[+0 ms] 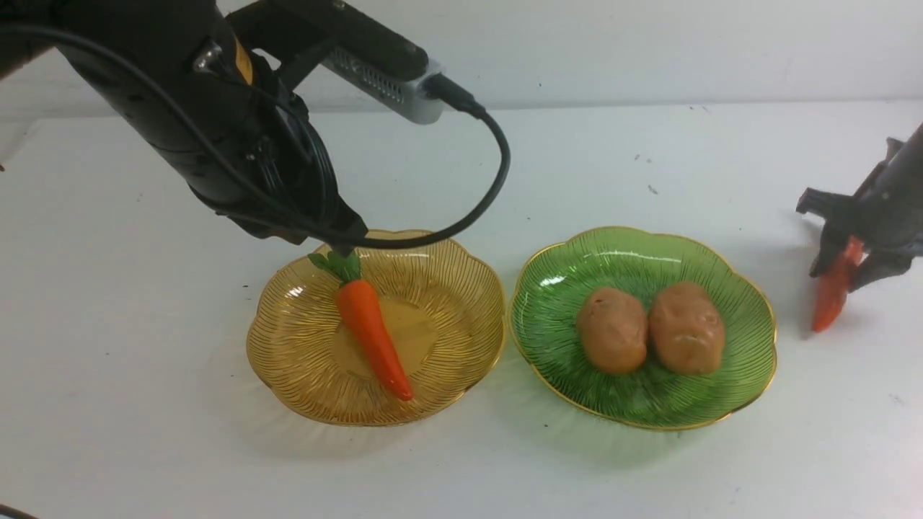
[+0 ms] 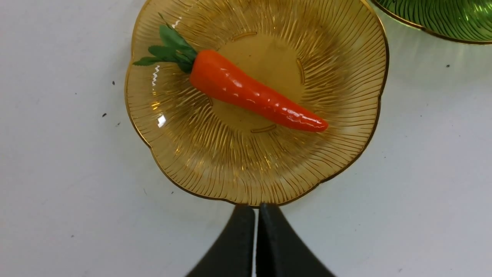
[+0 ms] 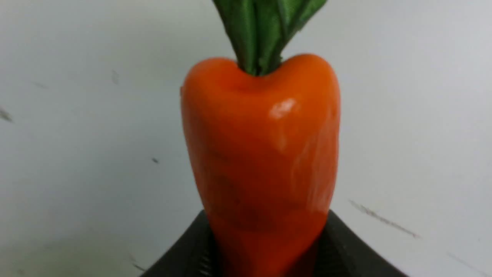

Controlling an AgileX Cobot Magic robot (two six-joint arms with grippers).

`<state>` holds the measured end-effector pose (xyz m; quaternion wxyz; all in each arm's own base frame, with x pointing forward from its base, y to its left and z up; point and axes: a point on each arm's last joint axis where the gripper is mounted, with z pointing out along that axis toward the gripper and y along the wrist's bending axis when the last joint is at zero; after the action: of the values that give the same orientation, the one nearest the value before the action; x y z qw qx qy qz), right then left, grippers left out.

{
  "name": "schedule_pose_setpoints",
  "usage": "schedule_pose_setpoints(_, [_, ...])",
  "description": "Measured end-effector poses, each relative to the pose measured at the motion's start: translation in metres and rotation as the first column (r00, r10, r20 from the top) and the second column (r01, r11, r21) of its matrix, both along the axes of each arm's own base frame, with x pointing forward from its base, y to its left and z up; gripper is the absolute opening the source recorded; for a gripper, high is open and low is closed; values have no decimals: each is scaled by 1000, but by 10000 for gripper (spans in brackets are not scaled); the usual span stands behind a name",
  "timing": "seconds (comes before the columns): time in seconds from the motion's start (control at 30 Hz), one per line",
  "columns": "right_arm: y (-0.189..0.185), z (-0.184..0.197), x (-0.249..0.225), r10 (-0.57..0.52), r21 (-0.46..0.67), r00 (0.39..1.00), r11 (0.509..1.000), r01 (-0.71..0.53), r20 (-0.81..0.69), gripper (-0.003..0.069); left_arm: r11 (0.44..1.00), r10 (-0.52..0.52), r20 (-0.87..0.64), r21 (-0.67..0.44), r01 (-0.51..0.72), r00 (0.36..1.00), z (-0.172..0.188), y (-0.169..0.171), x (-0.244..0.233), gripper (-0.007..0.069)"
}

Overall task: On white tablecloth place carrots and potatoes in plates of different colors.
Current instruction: 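Pick up the potato from the right side of the table and place it in a plate with the right gripper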

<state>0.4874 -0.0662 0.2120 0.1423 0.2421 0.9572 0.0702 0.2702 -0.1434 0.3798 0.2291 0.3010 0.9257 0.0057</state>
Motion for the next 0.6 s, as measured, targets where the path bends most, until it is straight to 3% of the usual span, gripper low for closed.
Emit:
schedule_pose_setpoints(0.17, [9, 77, 4, 18, -10, 976, 1000, -17, 219, 283, 1000, 28, 15, -6, -28, 999, 4, 3, -2, -3])
schedule_pose_setpoints(0.3, [38, 130, -5, 90, 22, 929, 994, -105, 360, 283, 997, 70, 71, 10, -71, 995, 15, 12, -8, -3])
schedule_pose_setpoints(0.43, [119, 161, -20, 298, 32, 845, 937, -348, 443, 283, 994, 109, 143, 4, -110, 984, 32, 24, -19, -3])
schedule_pose_setpoints(0.6, [216, 140, -36, 509, 18, 769, 830, -558, 387, 283, 986, 164, 250, -76, -149, 954, 65, 45, -52, -3])
